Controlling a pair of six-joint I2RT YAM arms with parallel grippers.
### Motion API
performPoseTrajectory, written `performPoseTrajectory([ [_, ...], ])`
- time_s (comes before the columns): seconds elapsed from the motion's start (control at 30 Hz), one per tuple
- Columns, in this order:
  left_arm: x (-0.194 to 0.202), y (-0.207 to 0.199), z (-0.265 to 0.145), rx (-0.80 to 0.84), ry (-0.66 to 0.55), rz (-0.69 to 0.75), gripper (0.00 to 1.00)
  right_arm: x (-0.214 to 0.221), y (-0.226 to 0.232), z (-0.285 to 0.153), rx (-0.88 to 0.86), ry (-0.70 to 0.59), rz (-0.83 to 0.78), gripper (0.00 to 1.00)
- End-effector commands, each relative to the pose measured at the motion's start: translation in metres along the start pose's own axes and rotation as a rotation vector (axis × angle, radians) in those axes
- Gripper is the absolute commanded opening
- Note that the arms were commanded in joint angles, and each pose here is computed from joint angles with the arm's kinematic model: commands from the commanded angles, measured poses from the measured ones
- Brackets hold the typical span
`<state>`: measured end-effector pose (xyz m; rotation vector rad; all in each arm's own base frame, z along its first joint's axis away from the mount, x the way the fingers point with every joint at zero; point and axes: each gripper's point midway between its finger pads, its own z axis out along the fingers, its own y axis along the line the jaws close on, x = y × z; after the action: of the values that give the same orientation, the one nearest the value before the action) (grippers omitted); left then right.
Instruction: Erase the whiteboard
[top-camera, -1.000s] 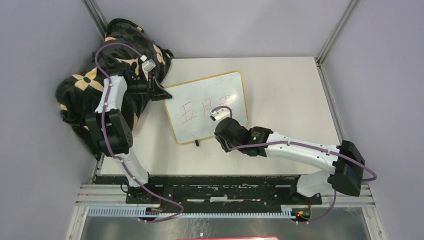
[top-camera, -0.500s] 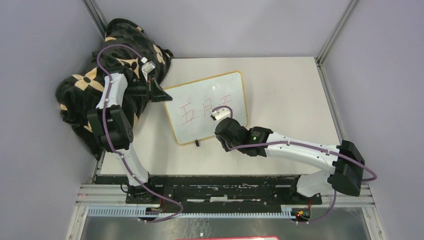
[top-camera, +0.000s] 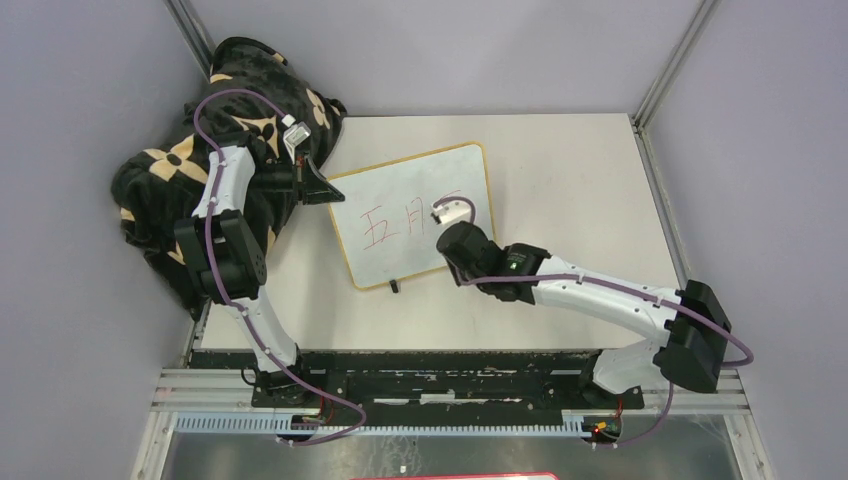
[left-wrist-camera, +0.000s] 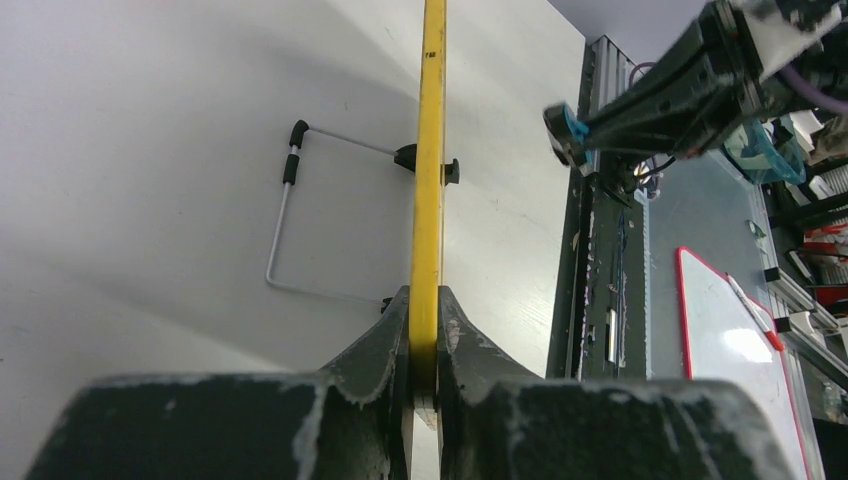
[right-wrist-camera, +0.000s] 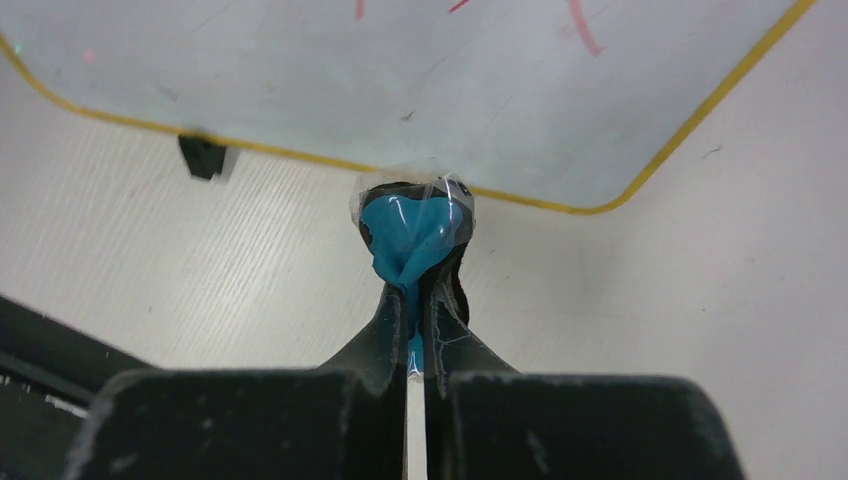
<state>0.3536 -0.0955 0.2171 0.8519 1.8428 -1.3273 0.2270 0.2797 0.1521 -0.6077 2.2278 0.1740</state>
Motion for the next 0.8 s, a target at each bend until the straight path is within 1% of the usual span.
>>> performPoseTrajectory([
  [0.0, -0.008, 0.006, 0.000, -0.003, -0.005, 0.098, 0.03, -0.067, -0.043, 0.009, 0.092, -0.166, 0.132, 0.01],
  [0.1, -0.008, 0.006, 0.000, -0.002, -0.004, 0.098, 0.03, -0.089, -0.067, 0.022, 0.098, -0.223, 0.216, 0.01],
  [0.2, -0.008, 0.008, 0.000, 0.000, -0.007, 0.097, 0.03, -0.109, -0.088, 0.029, 0.142, -0.298, 0.255, 0.01],
  [0.4, -0.006, 0.010, 0.001, 0.001, -0.004, 0.092, 0.03, -0.136, -0.085, 0.039, 0.111, -0.487, 0.277, 0.01],
  [0.5, -0.006, 0.010, 0.000, -0.002, -0.001, 0.091, 0.03, -0.141, -0.079, 0.048, 0.094, -0.491, 0.278, 0.01],
  [0.77, -0.004, 0.008, 0.000, -0.004, 0.006, 0.087, 0.03, -0.142, -0.046, 0.076, 0.036, -0.441, 0.230, 0.01],
])
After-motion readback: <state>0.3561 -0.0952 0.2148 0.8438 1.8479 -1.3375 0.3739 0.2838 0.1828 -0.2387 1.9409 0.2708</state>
